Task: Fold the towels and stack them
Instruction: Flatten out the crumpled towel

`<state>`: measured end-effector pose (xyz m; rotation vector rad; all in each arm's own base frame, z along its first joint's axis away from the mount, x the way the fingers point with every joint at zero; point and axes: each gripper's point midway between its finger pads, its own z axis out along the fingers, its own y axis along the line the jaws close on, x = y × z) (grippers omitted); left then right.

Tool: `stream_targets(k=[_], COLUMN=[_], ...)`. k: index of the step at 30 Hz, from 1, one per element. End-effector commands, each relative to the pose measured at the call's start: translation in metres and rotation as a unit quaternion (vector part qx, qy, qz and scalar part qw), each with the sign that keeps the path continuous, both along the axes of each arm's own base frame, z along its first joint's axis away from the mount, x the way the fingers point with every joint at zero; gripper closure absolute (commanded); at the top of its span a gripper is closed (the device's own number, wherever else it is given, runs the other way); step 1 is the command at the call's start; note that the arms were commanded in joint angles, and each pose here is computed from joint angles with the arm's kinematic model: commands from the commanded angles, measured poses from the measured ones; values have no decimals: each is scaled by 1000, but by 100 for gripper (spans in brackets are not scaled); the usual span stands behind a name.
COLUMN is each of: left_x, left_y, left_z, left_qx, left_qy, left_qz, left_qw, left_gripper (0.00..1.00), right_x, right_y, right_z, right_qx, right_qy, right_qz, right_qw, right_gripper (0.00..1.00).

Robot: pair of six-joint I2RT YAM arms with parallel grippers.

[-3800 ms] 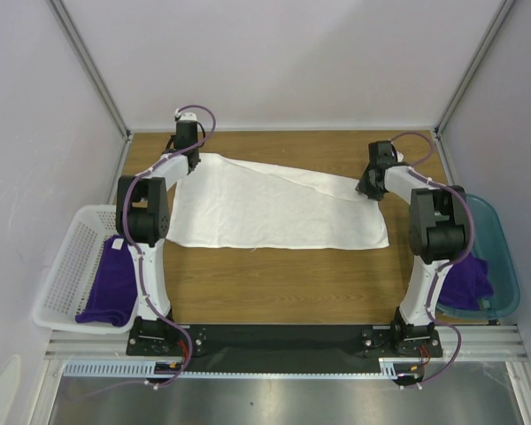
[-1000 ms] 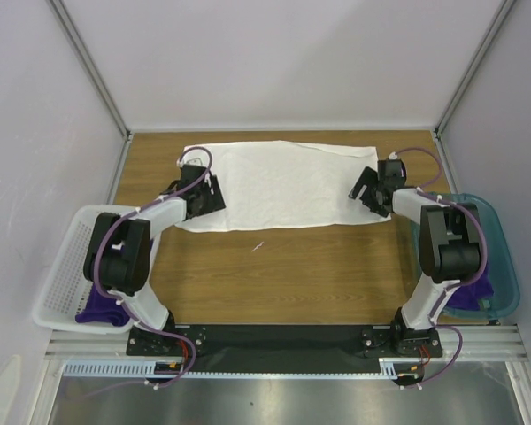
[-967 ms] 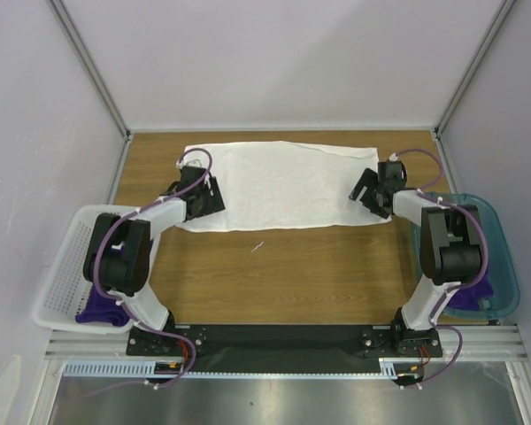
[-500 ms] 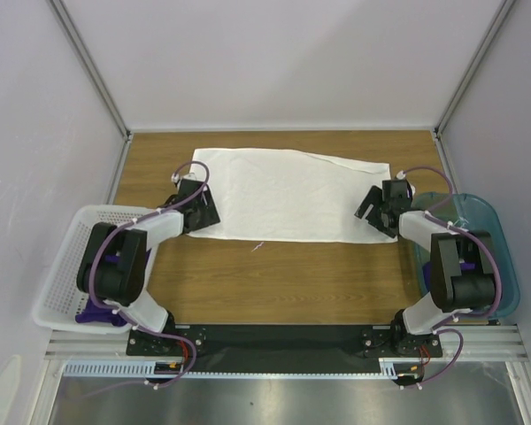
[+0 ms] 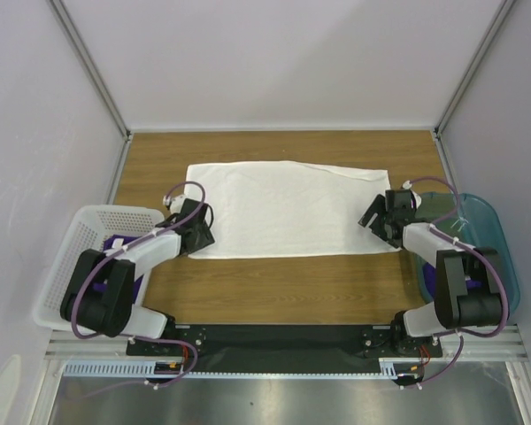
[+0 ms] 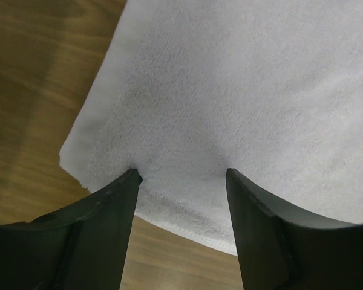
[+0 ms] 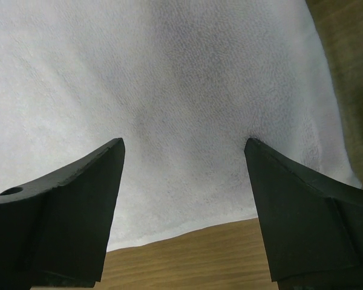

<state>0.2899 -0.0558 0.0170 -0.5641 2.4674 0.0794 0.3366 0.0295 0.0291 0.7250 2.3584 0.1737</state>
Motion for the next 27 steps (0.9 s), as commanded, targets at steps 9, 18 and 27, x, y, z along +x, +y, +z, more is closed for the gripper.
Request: stream_targets(k=[9,18,27], left_x=[-56,-2,45], left_y=[47,-4,-64], left_z=[6,79,126], left_qx=[58,8,-31], left_qy=[17,-128,-212], left_qz=[119,-16,-99], left_qw=[991,992,972], left_gripper=[32,31,23], right_x=[-81,-10,73], right_y=[-15,0,0], right_z=[-22,91,154], right_qx=[-22,5,49], right_qy=[113,-83,-238], right_qz=[-23,10,-59], right_qw=[993,997,968], right_gripper=[12,11,9])
